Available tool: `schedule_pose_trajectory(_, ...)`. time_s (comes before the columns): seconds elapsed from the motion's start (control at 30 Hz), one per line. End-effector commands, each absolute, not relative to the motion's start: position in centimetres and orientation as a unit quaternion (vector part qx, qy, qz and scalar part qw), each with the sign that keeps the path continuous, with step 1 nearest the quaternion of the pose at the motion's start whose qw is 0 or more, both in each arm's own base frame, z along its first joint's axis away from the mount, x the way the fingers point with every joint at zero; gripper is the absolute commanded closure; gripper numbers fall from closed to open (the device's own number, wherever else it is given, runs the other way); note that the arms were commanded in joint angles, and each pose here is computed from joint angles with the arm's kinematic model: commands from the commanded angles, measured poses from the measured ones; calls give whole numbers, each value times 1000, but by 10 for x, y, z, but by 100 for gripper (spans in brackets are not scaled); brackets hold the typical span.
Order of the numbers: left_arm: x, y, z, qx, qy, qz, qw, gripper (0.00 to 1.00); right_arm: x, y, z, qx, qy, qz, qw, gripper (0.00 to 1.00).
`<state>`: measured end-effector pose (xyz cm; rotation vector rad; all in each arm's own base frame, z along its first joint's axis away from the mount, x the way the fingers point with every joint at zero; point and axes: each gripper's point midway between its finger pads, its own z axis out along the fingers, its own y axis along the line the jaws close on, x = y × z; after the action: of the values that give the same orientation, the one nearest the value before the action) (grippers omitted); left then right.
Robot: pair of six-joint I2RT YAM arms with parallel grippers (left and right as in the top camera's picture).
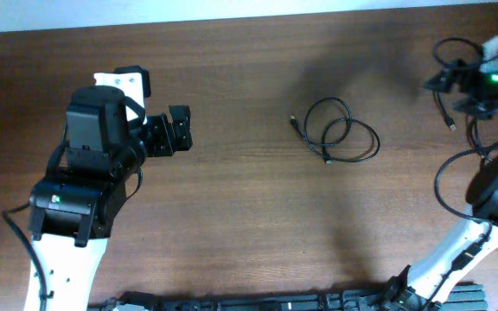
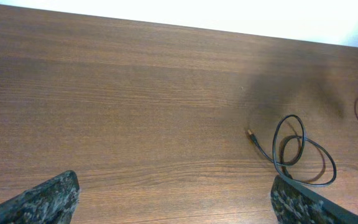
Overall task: Untangle cables
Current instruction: 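Move the right gripper back to the last coiled cable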
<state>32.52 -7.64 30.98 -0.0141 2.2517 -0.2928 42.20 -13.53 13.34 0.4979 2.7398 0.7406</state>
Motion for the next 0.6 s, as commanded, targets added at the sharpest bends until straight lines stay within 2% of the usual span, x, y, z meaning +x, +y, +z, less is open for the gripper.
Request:
schedule_pose_trajectory(0.0, 327, -73, 315, -3, 896, -110, 431, 1, 429, -83, 132, 112, 950, 272, 105, 1)
schedule_pose_trajectory(0.07, 327, -73, 315, -3, 896, -110, 431, 1, 433, -40, 130, 76, 954, 277, 84, 1)
schedule_pose_trajectory(0.13, 327, -73, 315, -3, 896, -110, 431, 1, 432, -23, 123, 80, 960, 261, 61, 1)
schedule_pose_trajectory(0.3, 327, -73, 315, -3, 896, -110, 430, 1, 417, 20, 97, 94, 983, 160, -5, 1)
schedule_pose_trajectory(0.4, 327, -73, 315, -3, 896, -110, 431, 1, 409, 59, 89, 64, 988, 138, -23, 0)
schedule_pose_trajectory(0.57, 327, -73, 315, -3, 896, -110, 431, 1, 397, 83, 72, 106, 993, 37, -30, 0)
